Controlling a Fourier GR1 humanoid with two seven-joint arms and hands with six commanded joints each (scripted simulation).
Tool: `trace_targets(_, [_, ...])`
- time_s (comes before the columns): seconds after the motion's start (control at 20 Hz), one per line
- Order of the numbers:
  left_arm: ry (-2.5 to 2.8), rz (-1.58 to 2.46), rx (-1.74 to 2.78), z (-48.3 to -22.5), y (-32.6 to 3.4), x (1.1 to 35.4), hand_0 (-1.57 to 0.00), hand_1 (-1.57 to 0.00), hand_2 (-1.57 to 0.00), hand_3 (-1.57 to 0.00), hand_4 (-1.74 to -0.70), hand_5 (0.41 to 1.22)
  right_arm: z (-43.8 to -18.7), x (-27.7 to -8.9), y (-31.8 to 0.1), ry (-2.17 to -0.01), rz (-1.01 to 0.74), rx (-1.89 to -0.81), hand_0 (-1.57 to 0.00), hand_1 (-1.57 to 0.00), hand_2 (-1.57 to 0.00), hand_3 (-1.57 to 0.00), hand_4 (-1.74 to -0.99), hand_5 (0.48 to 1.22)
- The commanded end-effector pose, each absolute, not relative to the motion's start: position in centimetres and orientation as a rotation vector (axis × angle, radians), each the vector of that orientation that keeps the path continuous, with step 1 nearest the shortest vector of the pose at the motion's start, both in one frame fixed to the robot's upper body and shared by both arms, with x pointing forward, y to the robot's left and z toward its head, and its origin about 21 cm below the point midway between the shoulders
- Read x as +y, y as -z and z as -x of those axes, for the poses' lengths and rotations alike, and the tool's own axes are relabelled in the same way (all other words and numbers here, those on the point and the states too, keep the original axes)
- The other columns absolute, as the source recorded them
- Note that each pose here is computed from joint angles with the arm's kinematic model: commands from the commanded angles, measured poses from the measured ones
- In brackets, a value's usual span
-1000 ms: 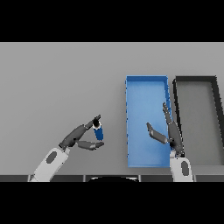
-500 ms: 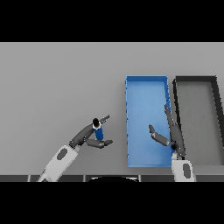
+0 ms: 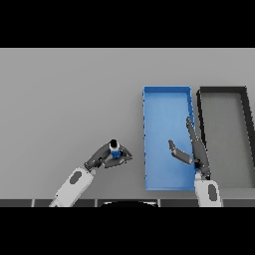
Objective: Pick up the blue pipe and place it into the blue bin.
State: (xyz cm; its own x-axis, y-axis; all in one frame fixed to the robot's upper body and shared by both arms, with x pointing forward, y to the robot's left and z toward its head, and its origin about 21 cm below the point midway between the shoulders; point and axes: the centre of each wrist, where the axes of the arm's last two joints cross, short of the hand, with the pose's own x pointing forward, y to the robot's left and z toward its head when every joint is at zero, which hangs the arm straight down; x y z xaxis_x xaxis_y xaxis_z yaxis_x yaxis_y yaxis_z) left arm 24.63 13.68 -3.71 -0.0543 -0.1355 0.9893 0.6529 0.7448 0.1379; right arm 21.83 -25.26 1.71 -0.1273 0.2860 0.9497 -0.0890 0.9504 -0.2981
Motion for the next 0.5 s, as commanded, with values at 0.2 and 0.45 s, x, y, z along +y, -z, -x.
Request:
trace_targets(0.2, [0.651, 0.455, -1.618, -24.7, 2.2, 12.6, -1.47, -1.48, -1.50, -1.49, -1.48, 1.188, -22.1, -25.4, -1.3, -0.306, 0.140, -1.666, 0.00, 0.00, 0.00, 0.00, -1.219, 0.628])
trace_targets(0.45, [0.636, 0.518, -1.717, -25.3, -1.4, 11.7, -1.54, -1.54, -1.55, -1.55, -1.47, 1.210, -22.2, -25.3, -1.4, -0.330, 0.178, -1.661, 0.00, 0.00, 0.00, 0.00, -1.213, 0.639])
